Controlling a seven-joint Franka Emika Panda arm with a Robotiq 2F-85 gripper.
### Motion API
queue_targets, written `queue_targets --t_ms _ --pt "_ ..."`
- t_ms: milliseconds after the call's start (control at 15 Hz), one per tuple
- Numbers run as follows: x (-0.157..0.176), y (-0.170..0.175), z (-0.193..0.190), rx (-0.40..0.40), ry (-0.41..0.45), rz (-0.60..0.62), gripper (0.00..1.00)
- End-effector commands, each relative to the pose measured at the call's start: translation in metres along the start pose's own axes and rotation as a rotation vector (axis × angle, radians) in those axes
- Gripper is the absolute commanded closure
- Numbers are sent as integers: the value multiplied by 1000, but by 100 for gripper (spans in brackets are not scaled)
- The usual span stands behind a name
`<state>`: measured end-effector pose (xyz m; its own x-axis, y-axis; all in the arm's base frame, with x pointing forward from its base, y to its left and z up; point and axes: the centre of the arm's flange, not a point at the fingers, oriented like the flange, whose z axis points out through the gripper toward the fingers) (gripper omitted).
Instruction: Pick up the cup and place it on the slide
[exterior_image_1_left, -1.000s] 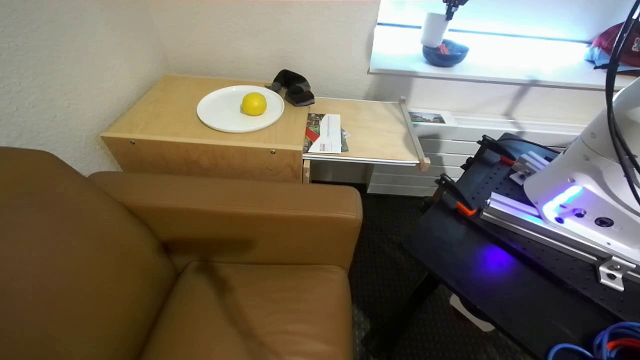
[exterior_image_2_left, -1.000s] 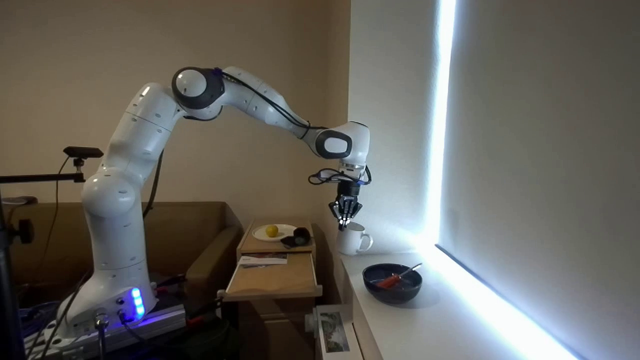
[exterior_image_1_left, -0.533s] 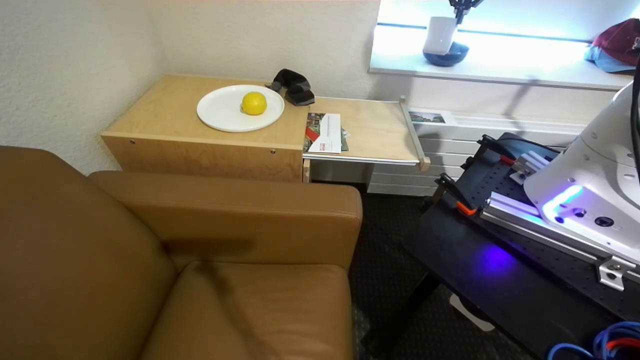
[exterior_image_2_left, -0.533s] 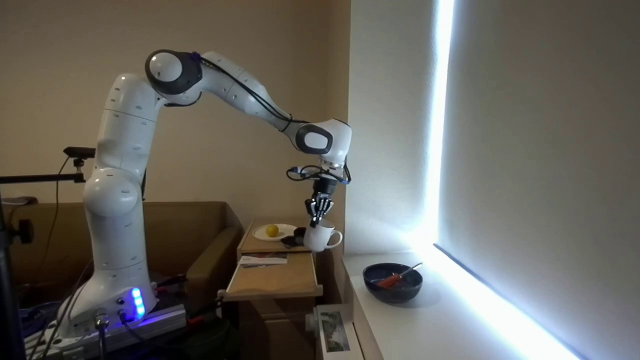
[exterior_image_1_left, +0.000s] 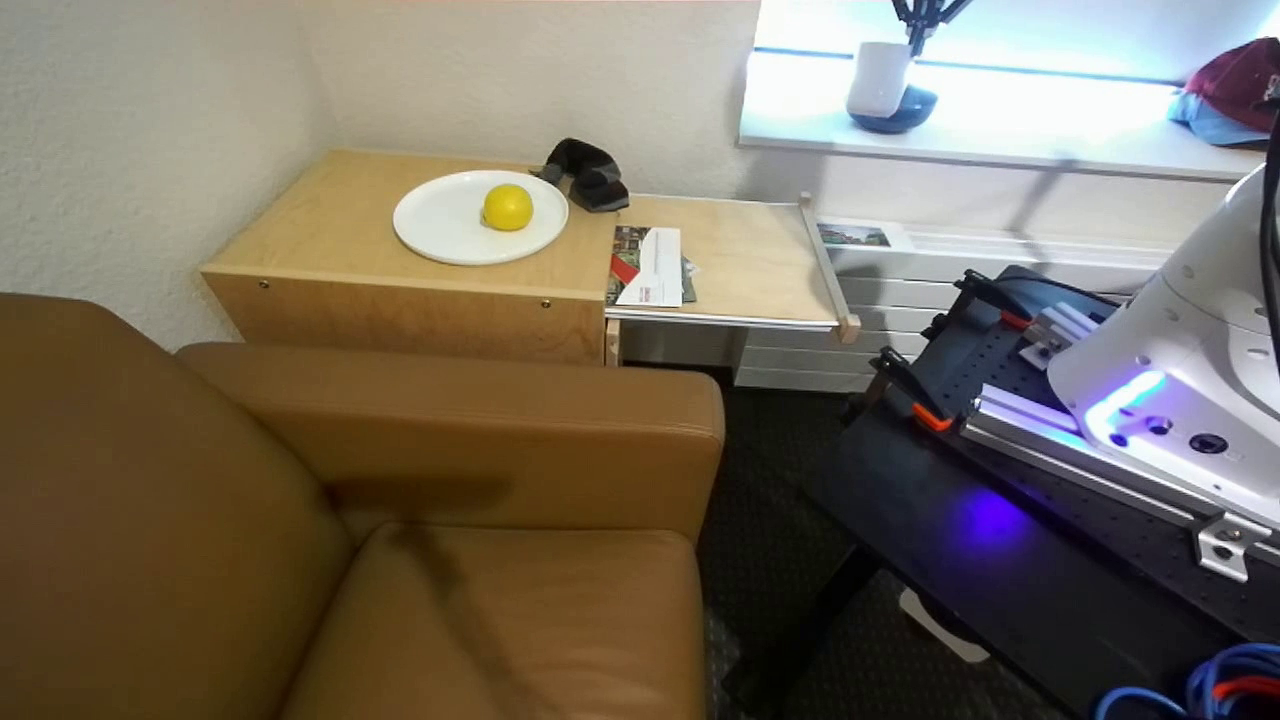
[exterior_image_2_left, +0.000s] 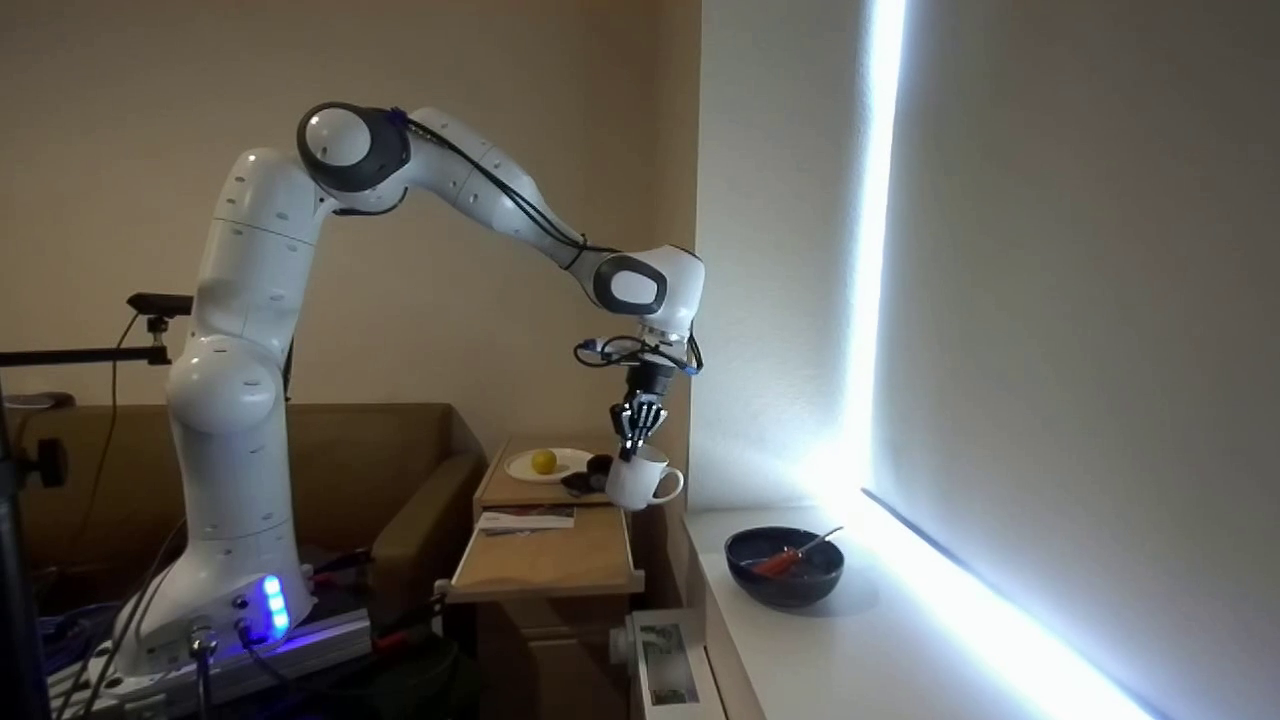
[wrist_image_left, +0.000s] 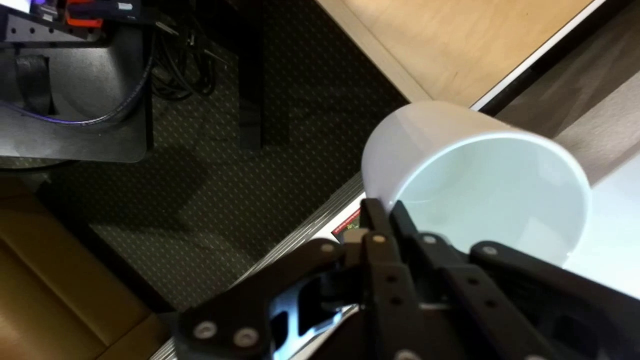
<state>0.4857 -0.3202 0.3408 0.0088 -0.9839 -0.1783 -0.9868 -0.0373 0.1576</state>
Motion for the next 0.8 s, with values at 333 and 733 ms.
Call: queue_targets --t_ms 333,733 --pt "-156 -16 75 -122 161 -355 99" --pt "-223 -29 125 131 303 -383 99"
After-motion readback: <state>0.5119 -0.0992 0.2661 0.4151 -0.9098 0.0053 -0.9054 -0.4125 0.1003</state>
